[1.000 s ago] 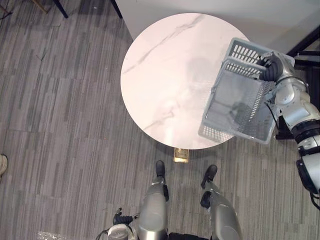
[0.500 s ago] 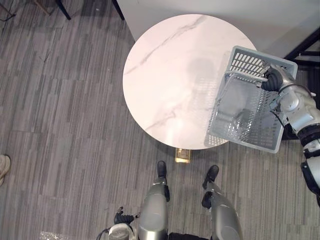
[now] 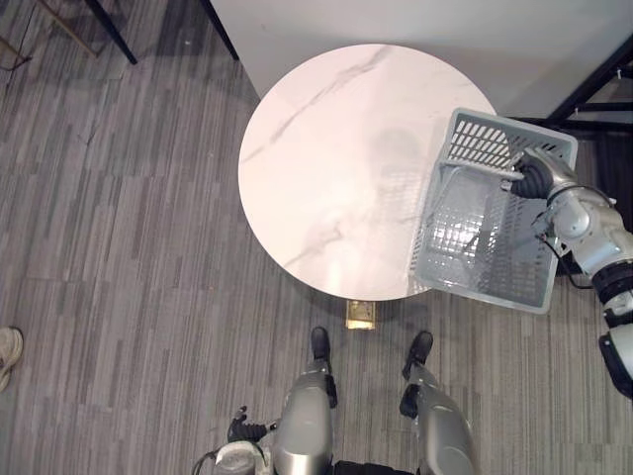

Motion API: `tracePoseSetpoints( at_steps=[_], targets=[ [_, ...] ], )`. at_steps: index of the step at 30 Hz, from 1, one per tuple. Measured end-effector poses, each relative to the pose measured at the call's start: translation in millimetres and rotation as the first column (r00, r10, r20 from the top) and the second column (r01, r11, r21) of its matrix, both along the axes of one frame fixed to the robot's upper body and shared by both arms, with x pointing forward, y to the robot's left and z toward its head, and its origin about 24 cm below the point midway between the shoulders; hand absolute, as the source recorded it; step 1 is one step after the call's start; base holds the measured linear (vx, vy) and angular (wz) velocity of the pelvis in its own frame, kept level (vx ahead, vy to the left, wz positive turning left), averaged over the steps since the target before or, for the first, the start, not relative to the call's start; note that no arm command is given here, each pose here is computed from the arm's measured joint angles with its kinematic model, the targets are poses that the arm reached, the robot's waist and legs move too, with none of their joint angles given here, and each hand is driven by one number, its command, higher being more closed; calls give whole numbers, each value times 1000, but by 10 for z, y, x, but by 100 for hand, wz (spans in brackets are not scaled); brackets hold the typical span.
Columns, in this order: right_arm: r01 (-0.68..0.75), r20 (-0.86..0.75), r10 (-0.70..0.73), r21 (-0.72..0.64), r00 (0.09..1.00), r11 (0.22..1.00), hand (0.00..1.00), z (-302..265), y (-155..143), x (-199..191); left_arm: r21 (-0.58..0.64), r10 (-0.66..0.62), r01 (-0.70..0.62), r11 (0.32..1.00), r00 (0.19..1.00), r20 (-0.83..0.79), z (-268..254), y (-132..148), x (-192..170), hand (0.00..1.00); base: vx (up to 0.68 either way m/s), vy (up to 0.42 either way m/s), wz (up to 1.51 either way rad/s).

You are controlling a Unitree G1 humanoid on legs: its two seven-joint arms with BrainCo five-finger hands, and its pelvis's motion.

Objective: Pick vegetable in the basket

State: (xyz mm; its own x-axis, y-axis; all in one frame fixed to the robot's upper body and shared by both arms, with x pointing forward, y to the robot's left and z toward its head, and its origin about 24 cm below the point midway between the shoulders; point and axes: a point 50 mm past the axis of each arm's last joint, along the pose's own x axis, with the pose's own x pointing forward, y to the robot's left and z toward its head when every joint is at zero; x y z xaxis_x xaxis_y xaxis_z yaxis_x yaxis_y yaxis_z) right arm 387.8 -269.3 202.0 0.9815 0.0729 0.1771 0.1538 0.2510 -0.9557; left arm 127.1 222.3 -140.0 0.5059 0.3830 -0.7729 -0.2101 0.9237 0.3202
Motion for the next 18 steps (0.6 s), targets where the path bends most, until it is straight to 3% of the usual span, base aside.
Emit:
tracePoseSetpoints(
  at_steps=[9,13,18],
  targets=[
    [-232,59,236,-71,970,970,100,21,463,-155,2,29,-29,1000,999,-31,-43,26,-131,0,75,0,-15],
    [-407,-13,408,-75,913,910,100,-201,711,-373,34,36,-33,999,996,-84,-75,103,-312,0,60,-6,-9],
    [-530,-173,522,-4,835,848,100,-596,828,-658,60,31,-23,998,991,-130,-97,167,-478,0,-9,4,-8]
  ],
)
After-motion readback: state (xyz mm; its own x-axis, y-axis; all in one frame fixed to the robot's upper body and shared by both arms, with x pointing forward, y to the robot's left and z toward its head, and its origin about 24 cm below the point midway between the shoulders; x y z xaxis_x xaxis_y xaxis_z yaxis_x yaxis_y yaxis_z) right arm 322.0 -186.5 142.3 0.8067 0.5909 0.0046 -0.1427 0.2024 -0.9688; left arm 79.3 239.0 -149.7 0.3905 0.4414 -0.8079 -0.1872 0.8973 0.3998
